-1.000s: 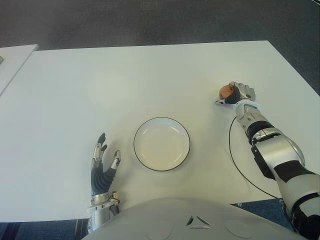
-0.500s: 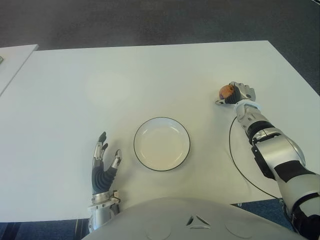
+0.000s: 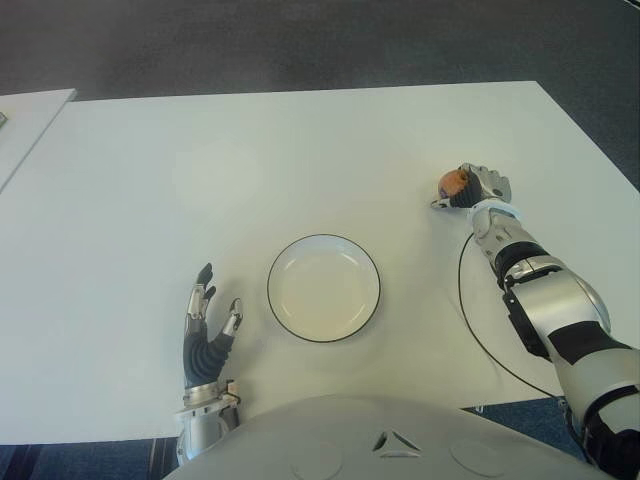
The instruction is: Put the apples into the plate.
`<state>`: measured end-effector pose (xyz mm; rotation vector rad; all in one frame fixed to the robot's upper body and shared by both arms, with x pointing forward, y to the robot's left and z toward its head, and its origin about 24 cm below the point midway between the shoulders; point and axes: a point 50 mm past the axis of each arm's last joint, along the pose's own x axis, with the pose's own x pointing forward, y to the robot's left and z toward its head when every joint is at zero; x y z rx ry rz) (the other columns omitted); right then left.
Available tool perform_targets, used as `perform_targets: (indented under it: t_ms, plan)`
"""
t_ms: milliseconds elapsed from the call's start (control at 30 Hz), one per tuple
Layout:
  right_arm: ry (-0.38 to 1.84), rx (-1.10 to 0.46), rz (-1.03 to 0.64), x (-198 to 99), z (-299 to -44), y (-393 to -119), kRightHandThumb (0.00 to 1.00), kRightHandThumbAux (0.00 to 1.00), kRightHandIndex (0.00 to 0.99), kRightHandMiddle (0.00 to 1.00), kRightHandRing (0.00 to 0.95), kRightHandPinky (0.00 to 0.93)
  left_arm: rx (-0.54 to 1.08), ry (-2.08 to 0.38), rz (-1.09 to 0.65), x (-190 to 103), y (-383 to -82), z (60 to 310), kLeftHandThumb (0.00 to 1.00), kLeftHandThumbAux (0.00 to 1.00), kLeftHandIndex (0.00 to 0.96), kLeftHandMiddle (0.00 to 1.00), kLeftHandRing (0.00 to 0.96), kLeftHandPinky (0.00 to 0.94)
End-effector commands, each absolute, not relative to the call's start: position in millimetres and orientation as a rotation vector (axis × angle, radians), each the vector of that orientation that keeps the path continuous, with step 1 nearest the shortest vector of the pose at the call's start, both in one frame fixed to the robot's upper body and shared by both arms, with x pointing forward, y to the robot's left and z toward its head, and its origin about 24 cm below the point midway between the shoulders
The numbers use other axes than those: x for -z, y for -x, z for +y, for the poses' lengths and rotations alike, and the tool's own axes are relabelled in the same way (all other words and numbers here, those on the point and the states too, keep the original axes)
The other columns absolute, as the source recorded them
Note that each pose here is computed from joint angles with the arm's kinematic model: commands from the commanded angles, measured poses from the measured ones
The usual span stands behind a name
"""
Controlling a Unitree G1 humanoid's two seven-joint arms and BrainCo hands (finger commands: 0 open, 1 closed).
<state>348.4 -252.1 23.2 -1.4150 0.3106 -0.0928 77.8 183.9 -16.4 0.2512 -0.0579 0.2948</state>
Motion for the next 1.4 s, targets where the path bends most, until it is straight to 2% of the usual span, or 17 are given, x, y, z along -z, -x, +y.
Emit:
perform_targets:
  t_ms: [33, 167, 267, 533, 700, 833, 967, 1100, 1167, 1400]
  plan:
    - [1.396, -0.003, 0.42, 8, -247, -329, 0.722, 0.71, 0.442, 0.751, 0.719, 0.633, -0.29, -0.25, 0.0, 22, -73, 187, 0.004, 0.593, 0.085, 0.065, 0.074, 0.094]
    - [1.397, 0.003, 0.414, 7, -247, -330, 0.722, 0.71, 0.441, 0.738, 0.707, 0.642, -0.281, -0.248, -0.013, 21, -73, 186, 0.01, 0.593, 0.085, 0.064, 0.071, 0.084]
    - [1.404, 0.009, 0.403, 3, -249, -332, 0.721, 0.711, 0.441, 0.724, 0.689, 0.598, -0.277, -0.252, -0.017, 21, -74, 187, 0.011, 0.591, 0.082, 0.064, 0.07, 0.084]
    - [1.426, 0.069, 0.319, -32, -255, -354, 0.722, 0.711, 0.44, 0.712, 0.682, 0.643, -0.29, -0.264, -0.006, 21, -74, 186, 0.015, 0.602, 0.074, 0.064, 0.074, 0.089]
    - [1.364, 0.162, 0.171, -84, -242, -385, 0.722, 0.71, 0.441, 0.74, 0.717, 0.699, -0.282, -0.259, -0.013, 20, -79, 184, 0.014, 0.598, 0.07, 0.061, 0.072, 0.095]
    - [1.339, 0.214, 0.096, -110, -241, -395, 0.721, 0.71, 0.442, 0.773, 0.751, 0.736, -0.278, -0.249, -0.012, 20, -82, 183, 0.005, 0.581, 0.074, 0.059, 0.084, 0.174]
    - [1.316, 0.246, 0.0, -128, -234, -401, 0.721, 0.71, 0.442, 0.798, 0.778, 0.762, -0.272, -0.243, 0.002, 22, -84, 183, 0.0, 0.561, 0.079, 0.058, 0.109, 0.234]
    - [1.294, 0.255, -0.1, -144, -223, -406, 0.72, 0.709, 0.442, 0.81, 0.794, 0.787, -0.273, -0.233, 0.0, 23, -85, 182, 0.0, 0.556, 0.081, 0.062, 0.117, 0.206]
    - [1.274, 0.249, -0.154, -151, -217, -408, 0.721, 0.709, 0.442, 0.824, 0.811, 0.816, -0.272, -0.225, -0.007, 24, -87, 182, 0.0, 0.549, 0.086, 0.064, 0.124, 0.237]
    - [1.224, 0.216, -0.269, -166, -200, -412, 0.723, 0.709, 0.442, 0.856, 0.842, 0.856, -0.26, -0.196, 0.006, 27, -89, 180, 0.0, 0.546, 0.091, 0.072, 0.138, 0.254]
